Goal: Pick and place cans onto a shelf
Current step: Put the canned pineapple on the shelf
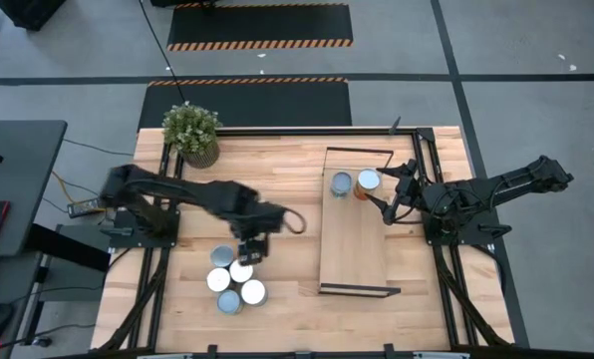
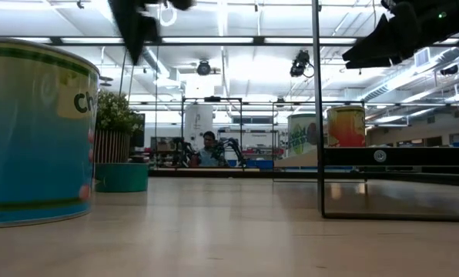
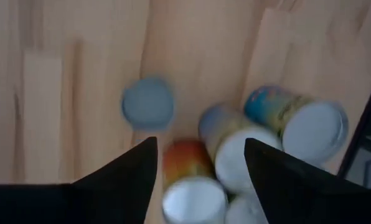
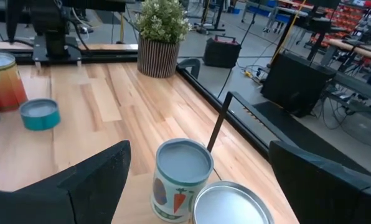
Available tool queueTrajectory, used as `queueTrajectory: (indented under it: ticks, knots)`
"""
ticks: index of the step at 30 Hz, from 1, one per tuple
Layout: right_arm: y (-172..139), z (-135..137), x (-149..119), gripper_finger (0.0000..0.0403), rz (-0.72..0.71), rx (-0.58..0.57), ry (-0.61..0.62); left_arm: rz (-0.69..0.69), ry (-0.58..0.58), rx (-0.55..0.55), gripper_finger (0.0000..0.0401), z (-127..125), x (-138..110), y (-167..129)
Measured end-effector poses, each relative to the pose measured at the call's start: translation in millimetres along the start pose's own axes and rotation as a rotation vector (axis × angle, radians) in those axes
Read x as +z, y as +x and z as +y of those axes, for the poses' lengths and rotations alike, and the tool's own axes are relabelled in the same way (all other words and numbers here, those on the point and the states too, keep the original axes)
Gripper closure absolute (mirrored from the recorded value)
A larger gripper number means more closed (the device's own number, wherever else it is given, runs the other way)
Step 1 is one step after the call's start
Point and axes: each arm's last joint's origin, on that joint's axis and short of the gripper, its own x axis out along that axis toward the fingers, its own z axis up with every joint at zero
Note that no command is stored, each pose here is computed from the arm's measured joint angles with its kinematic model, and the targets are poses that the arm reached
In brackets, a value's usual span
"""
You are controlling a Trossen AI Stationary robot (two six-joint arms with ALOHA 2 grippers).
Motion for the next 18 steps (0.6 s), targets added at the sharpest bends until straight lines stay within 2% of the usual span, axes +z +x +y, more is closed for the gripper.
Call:
queueTrajectory:
  ticks: [6, 11, 15, 18]
  knots:
    - [5.3, 5.7, -2.4, 0.0014, 0.026, 0.023, 0.048, -0.046, -0.165, 0.042, 0.0170, 0.1, -60.9, -13.3]
    - [10.9, 16.2, -2.2, 0.0014, 0.025, 0.054, 0.077, -0.130, -0.249, 0.066, 0.0172, -6.8, -104.7, -23.1]
    - [15.0, 29.3, -2.1, 0.0014, 0.014, 0.093, 0.083, -0.114, -0.293, 0.125, 0.0172, -12.5, -137.0, -11.2]
    - [18.1, 38.9, -1.7, 0.0014, -0.001, 0.118, 0.087, -0.050, -0.298, 0.189, 0.0169, -14.8, -155.2, 7.3]
